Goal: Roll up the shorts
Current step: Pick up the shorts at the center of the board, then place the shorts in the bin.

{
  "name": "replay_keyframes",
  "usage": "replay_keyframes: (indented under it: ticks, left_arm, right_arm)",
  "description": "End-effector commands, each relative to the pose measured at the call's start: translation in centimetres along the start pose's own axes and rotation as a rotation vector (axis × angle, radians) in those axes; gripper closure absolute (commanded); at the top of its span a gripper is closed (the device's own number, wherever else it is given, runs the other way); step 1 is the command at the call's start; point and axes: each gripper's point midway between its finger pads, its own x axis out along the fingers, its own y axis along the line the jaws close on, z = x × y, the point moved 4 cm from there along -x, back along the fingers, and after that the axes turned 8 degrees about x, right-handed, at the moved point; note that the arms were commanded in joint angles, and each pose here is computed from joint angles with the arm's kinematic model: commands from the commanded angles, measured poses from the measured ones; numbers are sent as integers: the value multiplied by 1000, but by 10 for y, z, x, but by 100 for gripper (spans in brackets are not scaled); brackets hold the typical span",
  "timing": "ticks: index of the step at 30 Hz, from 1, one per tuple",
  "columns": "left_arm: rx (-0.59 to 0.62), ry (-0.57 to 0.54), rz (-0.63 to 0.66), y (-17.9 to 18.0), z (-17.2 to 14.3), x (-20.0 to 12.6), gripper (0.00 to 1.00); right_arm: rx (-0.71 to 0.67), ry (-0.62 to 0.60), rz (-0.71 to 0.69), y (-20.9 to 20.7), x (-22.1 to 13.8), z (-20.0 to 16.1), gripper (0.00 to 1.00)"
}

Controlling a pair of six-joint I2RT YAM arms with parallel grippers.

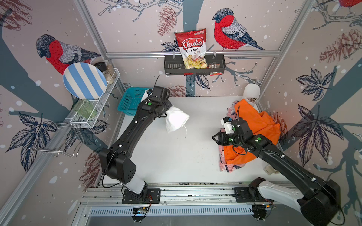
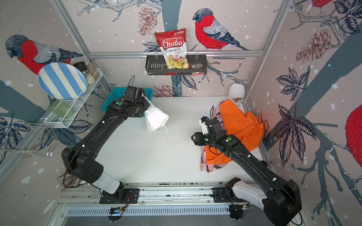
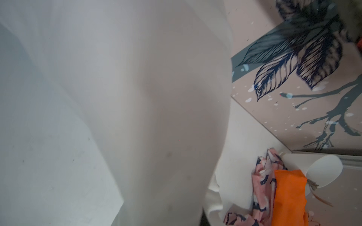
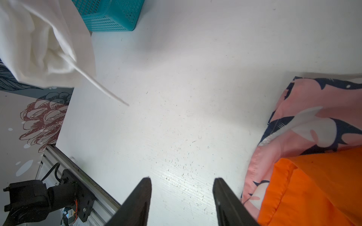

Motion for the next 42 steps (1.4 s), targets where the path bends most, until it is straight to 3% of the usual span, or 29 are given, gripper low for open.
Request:
replay_keyframes:
  ticks: [1, 4, 10, 14, 19, 28, 33, 42]
  left_arm:
    - [26, -131, -162, -11, 56, 12, 100]
    - [2, -202, -333, -19, 93, 30, 100]
    - [35, -222, -441, -36, 144, 90, 100]
    - [-12, -217, -566, -39, 165, 135, 100]
    - [-101, -238, -593, -13, 178, 188, 100]
    - [-285, -193, -464, 59, 158, 260, 100]
    - [-387, -177, -355, 104, 144, 277, 100]
    - [-457, -141, -213, 159, 125, 306, 100]
  right_arm:
    - [11, -2, 1, 2, 2, 3, 45]
    - [17, 7, -4, 1, 8, 2, 45]
    - [23, 38, -19, -2, 21, 0, 45]
    - [22, 61, -24, -4, 30, -1, 45]
    - [25, 104, -34, -10, 47, -5, 45]
    - [22, 155, -44, -15, 69, -9, 45]
    - [23, 163, -44, -16, 70, -12, 45]
    - [19, 171, -53, -17, 71, -13, 45]
